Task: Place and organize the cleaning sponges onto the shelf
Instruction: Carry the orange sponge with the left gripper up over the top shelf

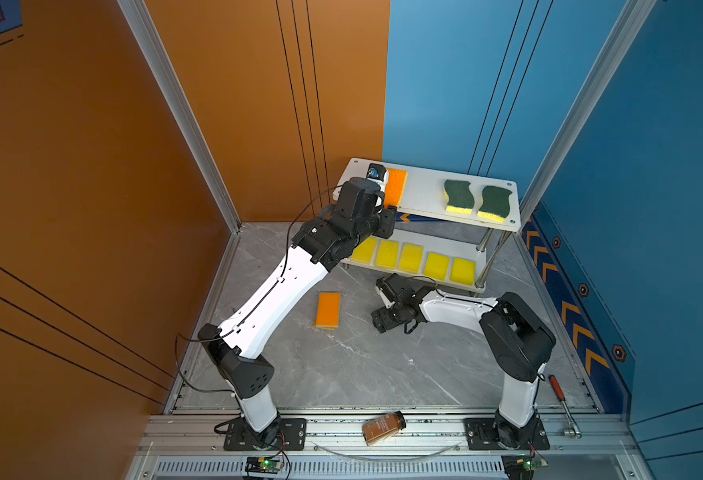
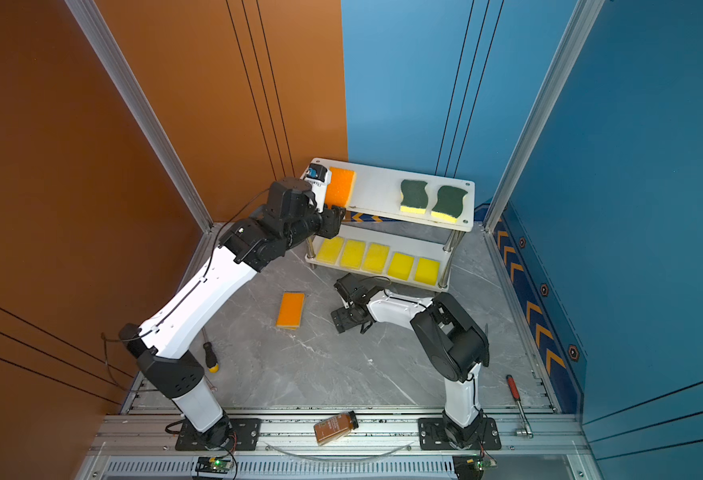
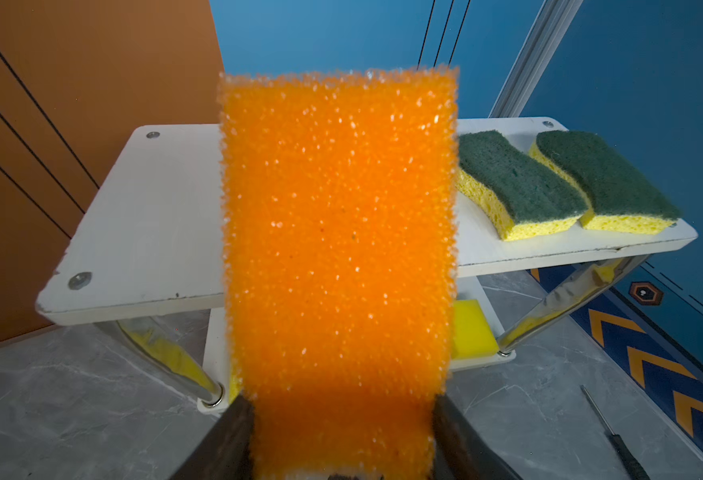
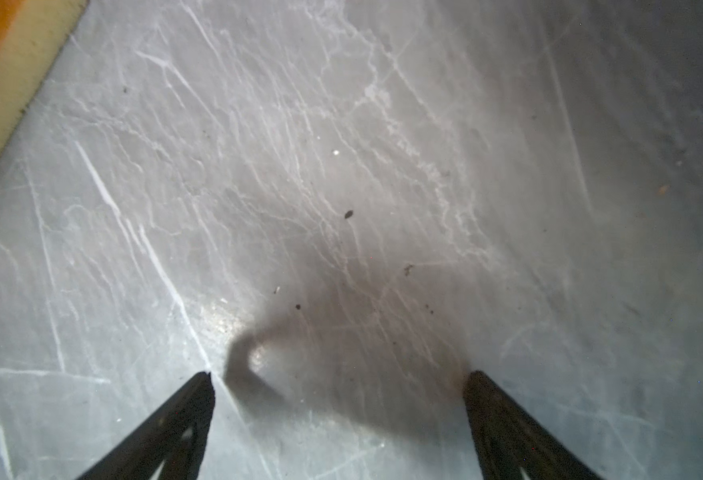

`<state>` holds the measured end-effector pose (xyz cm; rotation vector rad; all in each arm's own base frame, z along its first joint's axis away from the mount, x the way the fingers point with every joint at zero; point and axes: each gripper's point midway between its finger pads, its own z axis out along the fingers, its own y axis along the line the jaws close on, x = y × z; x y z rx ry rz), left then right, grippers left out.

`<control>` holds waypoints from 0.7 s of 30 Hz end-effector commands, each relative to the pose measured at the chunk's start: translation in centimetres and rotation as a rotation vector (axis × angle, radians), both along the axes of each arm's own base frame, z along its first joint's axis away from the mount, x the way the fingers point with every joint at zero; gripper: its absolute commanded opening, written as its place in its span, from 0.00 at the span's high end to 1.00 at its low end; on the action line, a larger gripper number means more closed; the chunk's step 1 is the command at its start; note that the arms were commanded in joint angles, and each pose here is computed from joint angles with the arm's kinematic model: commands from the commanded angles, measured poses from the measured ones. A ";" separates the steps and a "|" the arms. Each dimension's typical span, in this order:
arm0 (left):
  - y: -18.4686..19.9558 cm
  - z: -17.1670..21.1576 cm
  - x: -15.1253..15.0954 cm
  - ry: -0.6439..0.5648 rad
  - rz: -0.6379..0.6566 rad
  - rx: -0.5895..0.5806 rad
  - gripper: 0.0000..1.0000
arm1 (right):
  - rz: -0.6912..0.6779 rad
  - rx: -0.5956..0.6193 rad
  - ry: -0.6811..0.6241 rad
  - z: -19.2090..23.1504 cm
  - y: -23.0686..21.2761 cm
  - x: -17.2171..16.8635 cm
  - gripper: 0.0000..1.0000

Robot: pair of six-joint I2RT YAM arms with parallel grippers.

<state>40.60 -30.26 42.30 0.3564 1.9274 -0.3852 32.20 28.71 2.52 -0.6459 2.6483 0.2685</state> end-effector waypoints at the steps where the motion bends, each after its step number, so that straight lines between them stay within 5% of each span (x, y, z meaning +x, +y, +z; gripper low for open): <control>1: -1.7 1.0 0.1 -0.030 -0.045 0.000 0.43 | 0.010 -0.035 0.059 -1.6 -1.0 -2.0 0.07; 21: -8.3 0.4 2.8 -0.092 -0.045 0.002 0.43 | 0.050 0.015 0.087 -2.9 -1.0 -3.7 0.07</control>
